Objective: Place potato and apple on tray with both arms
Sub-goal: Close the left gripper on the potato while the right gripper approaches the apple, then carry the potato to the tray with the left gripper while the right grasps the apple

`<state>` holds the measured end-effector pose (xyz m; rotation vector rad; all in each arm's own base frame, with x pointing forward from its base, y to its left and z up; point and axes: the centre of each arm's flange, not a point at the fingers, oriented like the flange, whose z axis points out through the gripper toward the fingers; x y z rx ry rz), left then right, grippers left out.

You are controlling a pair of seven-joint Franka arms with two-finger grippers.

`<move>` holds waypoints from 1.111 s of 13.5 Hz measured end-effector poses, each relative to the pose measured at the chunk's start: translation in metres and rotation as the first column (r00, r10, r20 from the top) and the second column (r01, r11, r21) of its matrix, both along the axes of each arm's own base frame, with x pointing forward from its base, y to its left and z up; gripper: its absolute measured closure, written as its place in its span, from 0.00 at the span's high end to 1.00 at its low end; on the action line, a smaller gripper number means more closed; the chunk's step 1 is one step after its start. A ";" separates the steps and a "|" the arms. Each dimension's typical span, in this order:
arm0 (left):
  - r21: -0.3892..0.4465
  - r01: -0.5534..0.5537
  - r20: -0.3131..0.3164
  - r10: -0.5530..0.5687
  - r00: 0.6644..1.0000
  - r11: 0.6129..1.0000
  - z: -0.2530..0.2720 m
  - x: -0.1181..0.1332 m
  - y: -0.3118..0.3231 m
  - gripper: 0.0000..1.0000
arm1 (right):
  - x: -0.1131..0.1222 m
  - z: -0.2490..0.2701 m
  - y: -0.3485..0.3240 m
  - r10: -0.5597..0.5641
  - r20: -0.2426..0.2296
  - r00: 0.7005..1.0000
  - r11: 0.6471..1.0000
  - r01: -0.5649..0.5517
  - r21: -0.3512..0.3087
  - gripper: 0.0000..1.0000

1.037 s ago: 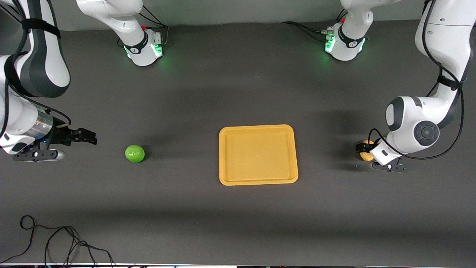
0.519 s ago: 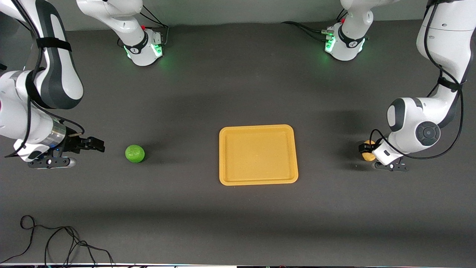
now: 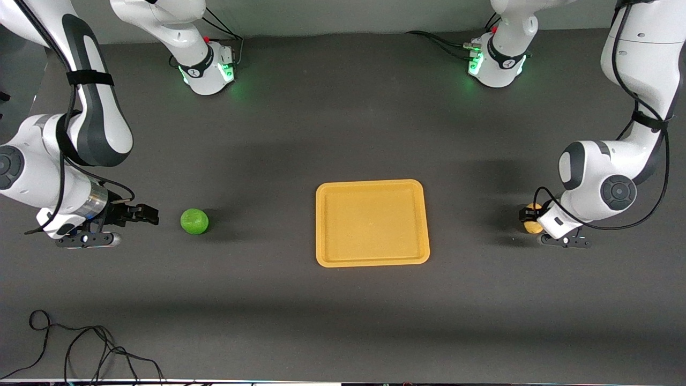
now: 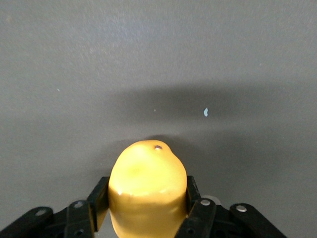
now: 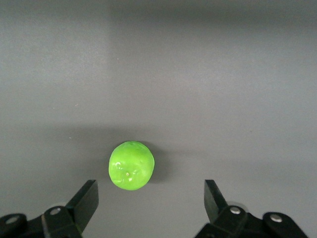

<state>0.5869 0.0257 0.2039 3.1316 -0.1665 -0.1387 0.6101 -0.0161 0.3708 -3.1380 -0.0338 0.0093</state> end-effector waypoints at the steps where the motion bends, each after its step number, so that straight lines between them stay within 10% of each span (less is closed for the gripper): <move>1: 0.000 0.001 0.001 -0.001 1.000 1.000 0.003 0.002 -0.001 0.65 | 0.000 -0.008 0.000 0.001 -0.003 1.000 1.000 -0.001 0.000 0.95; 15: 0.008 0.018 -0.009 -0.018 1.000 1.000 0.042 0.017 -0.010 0.65 | -0.024 -0.104 0.025 0.043 -0.067 0.997 0.999 -0.043 -0.001 0.96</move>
